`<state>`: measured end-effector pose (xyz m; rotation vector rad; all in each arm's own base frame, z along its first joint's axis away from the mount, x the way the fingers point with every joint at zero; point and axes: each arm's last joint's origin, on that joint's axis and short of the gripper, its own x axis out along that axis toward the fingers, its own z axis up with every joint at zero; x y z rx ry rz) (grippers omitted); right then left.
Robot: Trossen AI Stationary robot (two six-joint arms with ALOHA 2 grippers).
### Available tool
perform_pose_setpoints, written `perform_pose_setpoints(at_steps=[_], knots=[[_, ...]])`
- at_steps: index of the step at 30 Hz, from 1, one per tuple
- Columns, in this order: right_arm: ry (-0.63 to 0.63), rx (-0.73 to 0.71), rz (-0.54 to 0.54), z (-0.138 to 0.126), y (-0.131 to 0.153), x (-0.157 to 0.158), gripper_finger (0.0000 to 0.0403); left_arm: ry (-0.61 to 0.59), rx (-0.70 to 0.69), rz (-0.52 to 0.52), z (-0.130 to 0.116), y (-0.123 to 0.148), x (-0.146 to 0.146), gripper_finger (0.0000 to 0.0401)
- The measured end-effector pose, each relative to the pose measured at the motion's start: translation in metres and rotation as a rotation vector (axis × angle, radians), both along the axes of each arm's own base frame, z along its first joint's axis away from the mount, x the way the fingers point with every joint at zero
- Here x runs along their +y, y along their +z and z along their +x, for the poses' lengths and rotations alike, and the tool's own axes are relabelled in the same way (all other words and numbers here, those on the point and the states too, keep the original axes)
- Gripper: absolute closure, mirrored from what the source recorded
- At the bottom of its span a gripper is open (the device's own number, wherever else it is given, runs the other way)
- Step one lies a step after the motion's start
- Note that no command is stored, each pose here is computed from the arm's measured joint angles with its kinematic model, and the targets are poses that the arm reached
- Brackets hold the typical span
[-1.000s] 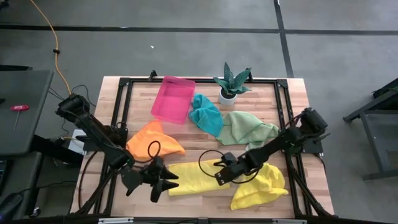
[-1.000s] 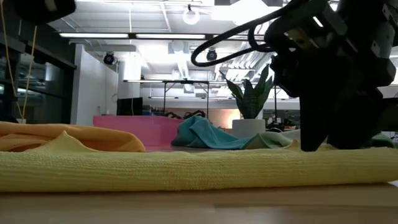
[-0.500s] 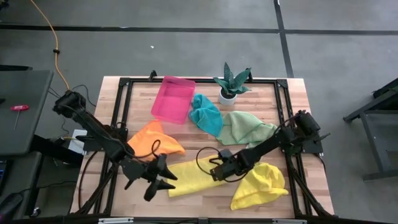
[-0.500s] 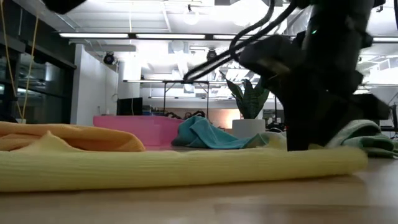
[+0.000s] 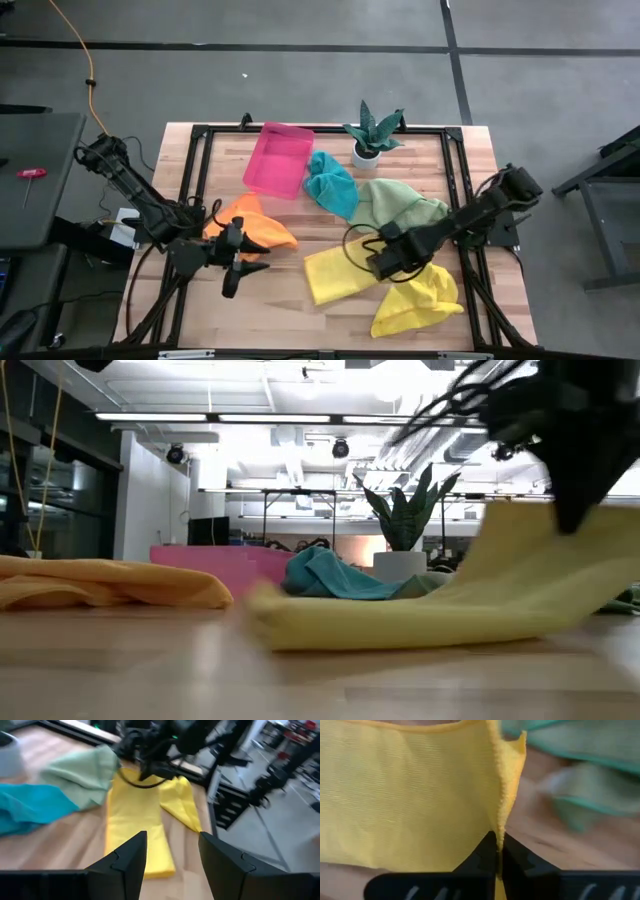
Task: Fold microfiber towels
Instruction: Fold the left yellow microfiber cloth
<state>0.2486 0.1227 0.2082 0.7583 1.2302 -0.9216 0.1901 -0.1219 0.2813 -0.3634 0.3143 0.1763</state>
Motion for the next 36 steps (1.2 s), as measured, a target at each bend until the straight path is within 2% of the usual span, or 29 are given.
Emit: perform_pose_setpoints(at_steps=[3,7,11,17,25,31,36], knots=[[-0.021,0.007,-0.015,-0.018,0.008,-0.006,0.0402,0.035,0.004,0.020,0.002,-0.004,-0.002,0.0234],[-0.097,-0.016,0.022,-0.048,0.004,-0.014,0.0402,0.070,0.013,0.023,0.007,-0.011,-0.006,0.0234],[-0.146,-0.128,0.070,-0.059,0.010,-0.016,0.0402,0.087,0.016,0.004,0.013,-0.018,-0.010,0.0234],[-0.106,-0.337,0.104,-0.037,0.024,-0.008,0.0403,0.110,-0.014,-0.006,0.022,-0.022,-0.016,0.0234],[-0.087,-0.527,0.155,0.002,0.009,0.011,0.0403,0.111,-0.019,-0.009,0.024,-0.025,-0.018,0.0234],[-0.082,-0.587,0.188,0.023,-0.011,0.023,0.0403,0.109,-0.021,-0.013,0.025,-0.024,-0.018,0.0234],[-0.133,-0.584,0.195,0.033,-0.029,0.029,0.0403,0.107,-0.021,-0.015,0.024,-0.024,-0.018,0.0234]])
